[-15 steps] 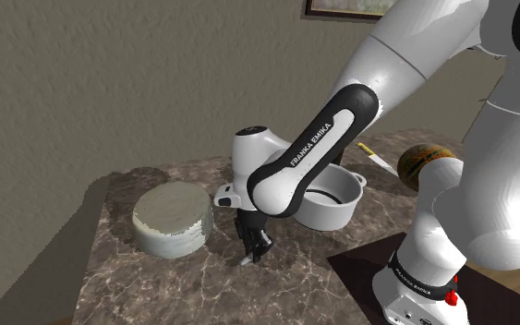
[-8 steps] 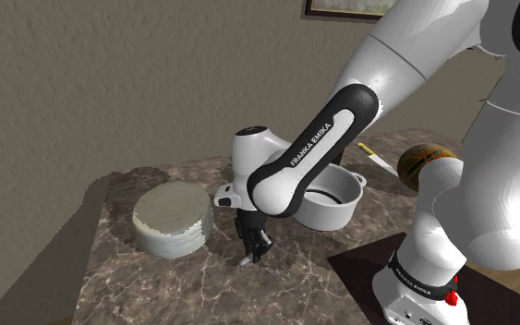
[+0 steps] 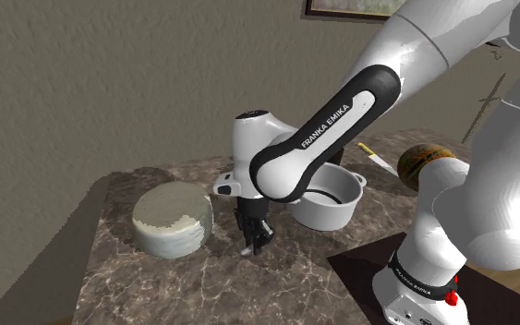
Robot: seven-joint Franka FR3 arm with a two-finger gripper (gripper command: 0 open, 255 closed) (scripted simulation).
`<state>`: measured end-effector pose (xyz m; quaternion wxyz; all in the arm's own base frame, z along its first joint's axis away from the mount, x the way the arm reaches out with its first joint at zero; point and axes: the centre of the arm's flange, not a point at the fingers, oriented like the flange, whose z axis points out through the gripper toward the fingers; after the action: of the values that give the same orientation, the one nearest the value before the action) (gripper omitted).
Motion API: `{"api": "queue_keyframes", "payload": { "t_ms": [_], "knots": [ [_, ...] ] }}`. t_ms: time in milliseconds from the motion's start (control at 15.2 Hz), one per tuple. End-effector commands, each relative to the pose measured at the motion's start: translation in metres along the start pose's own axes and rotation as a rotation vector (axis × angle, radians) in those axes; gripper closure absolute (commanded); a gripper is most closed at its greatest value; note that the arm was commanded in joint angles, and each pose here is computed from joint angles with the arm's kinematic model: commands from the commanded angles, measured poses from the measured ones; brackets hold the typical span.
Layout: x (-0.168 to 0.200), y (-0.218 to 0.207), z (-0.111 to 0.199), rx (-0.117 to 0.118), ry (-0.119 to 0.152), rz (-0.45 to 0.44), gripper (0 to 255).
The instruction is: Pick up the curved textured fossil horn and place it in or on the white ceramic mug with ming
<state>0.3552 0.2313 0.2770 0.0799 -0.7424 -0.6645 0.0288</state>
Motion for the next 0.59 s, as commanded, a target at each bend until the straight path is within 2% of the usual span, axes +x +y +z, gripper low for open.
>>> {"api": "queue_keyframes", "payload": {
  "t_ms": [0,528],
  "knots": [
    [0.000,-0.001,-0.011,0.000,0.000,0.000,255],
    [0.003,-0.008,-0.053,0.000,0.000,0.000,255]
  ]
}}
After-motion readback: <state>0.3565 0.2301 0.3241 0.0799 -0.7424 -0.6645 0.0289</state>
